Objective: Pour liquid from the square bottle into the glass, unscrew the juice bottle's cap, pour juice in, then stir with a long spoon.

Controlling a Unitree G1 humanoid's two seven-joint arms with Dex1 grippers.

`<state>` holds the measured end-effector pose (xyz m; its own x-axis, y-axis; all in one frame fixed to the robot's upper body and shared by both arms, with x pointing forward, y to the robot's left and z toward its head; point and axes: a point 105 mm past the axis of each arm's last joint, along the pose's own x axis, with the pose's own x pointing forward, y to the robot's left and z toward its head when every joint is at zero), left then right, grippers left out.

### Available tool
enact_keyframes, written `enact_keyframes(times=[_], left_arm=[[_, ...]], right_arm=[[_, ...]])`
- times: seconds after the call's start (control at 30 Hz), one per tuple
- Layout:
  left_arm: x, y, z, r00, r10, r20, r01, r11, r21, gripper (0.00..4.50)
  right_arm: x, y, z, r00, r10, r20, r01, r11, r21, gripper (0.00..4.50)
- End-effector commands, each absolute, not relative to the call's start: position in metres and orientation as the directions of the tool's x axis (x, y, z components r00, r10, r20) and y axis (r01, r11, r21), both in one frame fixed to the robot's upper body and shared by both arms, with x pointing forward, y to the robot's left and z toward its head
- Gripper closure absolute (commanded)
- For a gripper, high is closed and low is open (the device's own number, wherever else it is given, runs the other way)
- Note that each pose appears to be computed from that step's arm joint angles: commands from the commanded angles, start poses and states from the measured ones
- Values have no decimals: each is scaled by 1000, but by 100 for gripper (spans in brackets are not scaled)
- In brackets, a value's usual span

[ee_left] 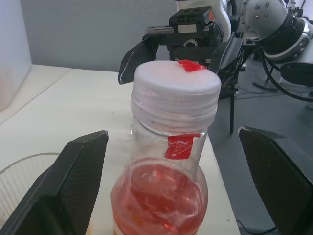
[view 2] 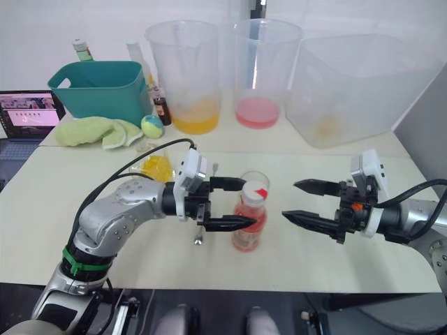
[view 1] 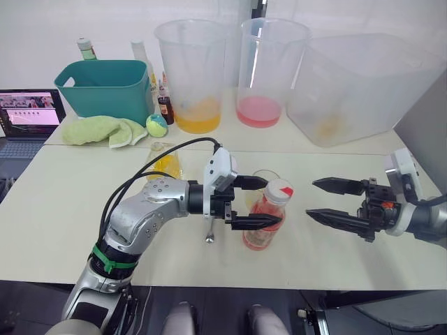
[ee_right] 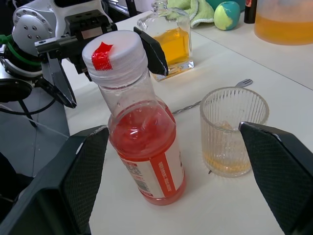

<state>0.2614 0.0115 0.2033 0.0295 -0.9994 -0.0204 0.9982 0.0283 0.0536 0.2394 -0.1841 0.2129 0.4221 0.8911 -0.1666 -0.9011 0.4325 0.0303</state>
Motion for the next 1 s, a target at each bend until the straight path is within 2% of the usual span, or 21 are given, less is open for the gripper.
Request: enact_keyframes(times=[0.03, 0.13, 0.17, 0.2, 0.33, 0.4, 0.47, 0.57, 0.8, 1.0], left_arm=[[262, 5, 211, 15, -1000, -2, 997, 14, 76, 0], [264, 1, 211, 14, -1000, 8, 997, 15, 71, 0], [263, 0, 209, 9, -1000, 2, 997, 9, 70, 54], [263, -1, 207, 3, -1000, -8, 998, 2, 68, 72], [261, -3, 204, -19, -1000, -21, 997, -20, 68, 214], [261, -3, 203, -21, -1000, -20, 997, -23, 67, 274], [262, -3, 203, -20, -1000, -18, 997, -21, 70, 315], [263, -2, 204, -19, -1000, -13, 997, -20, 79, 326], [265, 9, 201, -44, -999, -23, 983, -47, 175, 327], [265, 12, 199, -62, -997, -42, 969, -70, 235, 327]], right_arm=[[235, -181, 223, 427, 893, -141, -903, 428, -18, 2], [235, -182, 223, 439, 888, -137, -898, 440, -20, 2], [234, -182, 223, 445, 886, -134, -895, 446, -21, 0], [234, -182, 223, 449, 884, -132, -893, 450, -22, 0], [234, -183, 224, 468, 876, -115, -883, 468, -27, 0], [233, -183, 224, 473, 874, -110, -881, 473, -28, 0], [232, -182, 225, 477, 873, -101, -879, 477, -29, 0], [231, -179, 228, 478, 874, -89, -879, 476, -39, 0], [221, -141, 241, 417, 908, -32, -908, 415, -49, 0], [221, -110, 234, 440, 898, -23, -896, 437, -79, 0]])
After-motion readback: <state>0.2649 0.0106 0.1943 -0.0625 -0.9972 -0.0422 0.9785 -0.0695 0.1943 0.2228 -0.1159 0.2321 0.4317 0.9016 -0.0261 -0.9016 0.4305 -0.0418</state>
